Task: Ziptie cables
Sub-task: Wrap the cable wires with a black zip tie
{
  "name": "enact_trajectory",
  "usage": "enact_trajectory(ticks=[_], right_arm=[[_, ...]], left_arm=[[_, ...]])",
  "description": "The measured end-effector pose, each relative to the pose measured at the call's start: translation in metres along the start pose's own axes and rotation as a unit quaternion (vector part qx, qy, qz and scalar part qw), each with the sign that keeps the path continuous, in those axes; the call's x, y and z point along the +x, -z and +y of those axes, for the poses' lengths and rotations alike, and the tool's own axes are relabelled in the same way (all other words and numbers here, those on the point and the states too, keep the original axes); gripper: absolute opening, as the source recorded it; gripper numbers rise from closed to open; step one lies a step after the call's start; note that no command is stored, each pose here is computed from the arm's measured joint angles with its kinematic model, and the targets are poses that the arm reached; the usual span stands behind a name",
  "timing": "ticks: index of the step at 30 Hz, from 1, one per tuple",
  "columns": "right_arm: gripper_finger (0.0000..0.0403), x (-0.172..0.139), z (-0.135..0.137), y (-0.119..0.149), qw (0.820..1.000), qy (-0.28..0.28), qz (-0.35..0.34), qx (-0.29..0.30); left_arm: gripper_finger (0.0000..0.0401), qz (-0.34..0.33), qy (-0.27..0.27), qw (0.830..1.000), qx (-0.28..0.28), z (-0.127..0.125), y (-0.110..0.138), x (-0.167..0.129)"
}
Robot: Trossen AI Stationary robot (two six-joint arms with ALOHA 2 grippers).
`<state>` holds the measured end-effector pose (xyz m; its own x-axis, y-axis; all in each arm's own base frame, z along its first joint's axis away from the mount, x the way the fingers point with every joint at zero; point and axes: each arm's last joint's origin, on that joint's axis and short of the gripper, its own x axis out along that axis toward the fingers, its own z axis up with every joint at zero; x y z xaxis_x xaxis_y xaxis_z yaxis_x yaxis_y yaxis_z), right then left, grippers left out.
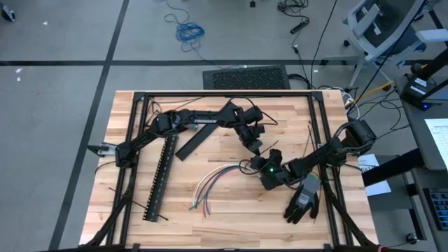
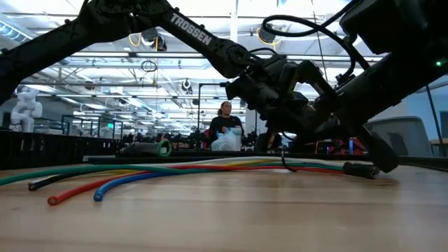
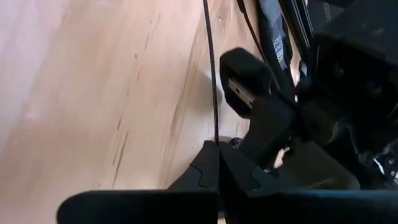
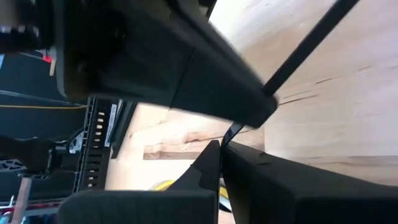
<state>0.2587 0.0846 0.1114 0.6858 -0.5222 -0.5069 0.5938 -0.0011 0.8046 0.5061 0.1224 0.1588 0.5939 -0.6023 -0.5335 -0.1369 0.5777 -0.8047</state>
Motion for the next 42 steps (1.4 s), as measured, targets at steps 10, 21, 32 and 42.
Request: enact_trajectory(ticks=[10, 21, 32, 42], right_arm=[[0.0, 0.0, 0.003, 0.002, 1.0, -0.012, 0.013, 0.0], [0.0, 0.0, 0.009, 0.008, 0.997, -0.021, 0.069, -0.01], [0.0, 0.001, 0.007, 0.007, 0.997, -0.014, 0.066, -0.024], [0.0, 0.001, 0.005, 0.006, 0.998, -0.01, 0.062, -0.029]], left_arm=[[0.0, -0.044, -0.016, 0.999, 0.005, 0.008, -0.014, -0.017], [0.0, -0.159, -0.001, 0.987, 0.008, -0.004, -0.049, -0.052], [0.0, -0.051, 0.066, 0.996, 0.042, -0.008, -0.035, -0.052], [0.0003, -0.041, -0.068, 0.995, 0.068, -0.009, -0.021, -0.105]])
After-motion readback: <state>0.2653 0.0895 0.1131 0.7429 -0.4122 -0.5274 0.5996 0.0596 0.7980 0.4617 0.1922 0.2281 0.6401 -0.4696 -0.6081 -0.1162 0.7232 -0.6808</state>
